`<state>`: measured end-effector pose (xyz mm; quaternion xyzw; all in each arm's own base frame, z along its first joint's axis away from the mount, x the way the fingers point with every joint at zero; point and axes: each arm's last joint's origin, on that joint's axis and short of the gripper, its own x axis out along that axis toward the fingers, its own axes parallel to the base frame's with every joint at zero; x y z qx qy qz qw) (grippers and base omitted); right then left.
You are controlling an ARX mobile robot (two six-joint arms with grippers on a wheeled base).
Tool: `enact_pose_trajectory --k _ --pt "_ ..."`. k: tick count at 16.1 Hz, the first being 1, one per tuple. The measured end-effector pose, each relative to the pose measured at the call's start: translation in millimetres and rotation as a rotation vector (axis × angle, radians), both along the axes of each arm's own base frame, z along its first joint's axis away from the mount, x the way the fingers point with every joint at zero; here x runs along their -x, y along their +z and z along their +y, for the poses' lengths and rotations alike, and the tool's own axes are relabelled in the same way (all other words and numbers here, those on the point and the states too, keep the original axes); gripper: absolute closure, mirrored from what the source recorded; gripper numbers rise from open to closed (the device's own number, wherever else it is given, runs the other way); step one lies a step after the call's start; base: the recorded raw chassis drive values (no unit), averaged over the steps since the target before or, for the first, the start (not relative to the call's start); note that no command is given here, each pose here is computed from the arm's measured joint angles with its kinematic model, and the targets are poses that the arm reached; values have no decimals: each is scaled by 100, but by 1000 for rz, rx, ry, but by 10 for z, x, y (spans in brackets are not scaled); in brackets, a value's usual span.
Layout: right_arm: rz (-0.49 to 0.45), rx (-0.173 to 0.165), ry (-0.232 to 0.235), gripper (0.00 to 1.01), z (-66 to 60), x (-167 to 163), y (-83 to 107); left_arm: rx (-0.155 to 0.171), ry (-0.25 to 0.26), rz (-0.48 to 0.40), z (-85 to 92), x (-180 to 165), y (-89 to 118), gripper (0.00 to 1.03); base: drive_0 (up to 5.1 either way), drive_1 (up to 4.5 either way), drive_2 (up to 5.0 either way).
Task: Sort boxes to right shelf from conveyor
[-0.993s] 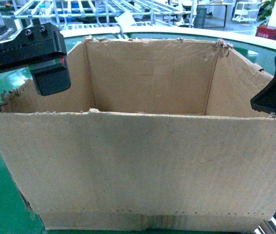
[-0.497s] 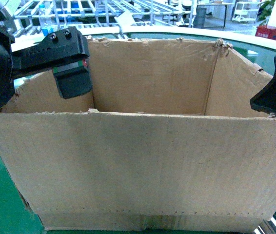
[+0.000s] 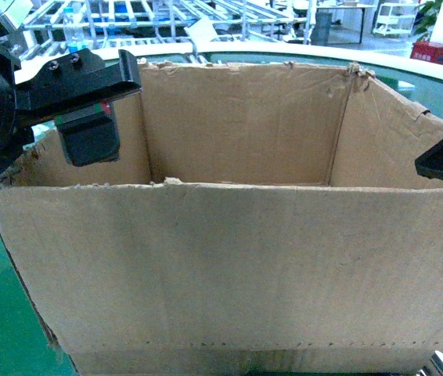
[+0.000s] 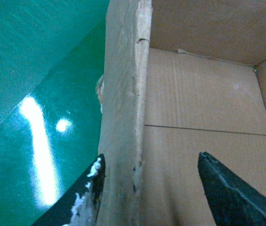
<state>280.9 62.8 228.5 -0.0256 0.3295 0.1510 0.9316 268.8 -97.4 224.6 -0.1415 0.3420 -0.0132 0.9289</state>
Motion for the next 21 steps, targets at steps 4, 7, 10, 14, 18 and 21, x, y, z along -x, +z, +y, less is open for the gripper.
enact_pose_trajectory --k 4,7,10,14,18,21 --pt "-7 29 -33 91 -26 -8 -1 -8 8 4 7 2 -5 87 0 0 0" --pt "-5 32 -26 99 -45 -8 -3 -27 21 0 32 -4 -4 101 0 0 0" --pt "-7 33 -25 99 -46 -9 -2 -39 14 -11 18 -6 2 101 0 0 0" --pt "-5 33 -25 99 -46 -11 4 -53 20 -33 -2 -12 15 101 0 0 0" --pt "-29 18 -5 99 -22 -80 217 -110 37 -169 -76 -118 318 101 0 0 0" --pt "-90 27 20 99 8 -134 408 -111 46 -198 -87 -137 402 101 0 0 0"
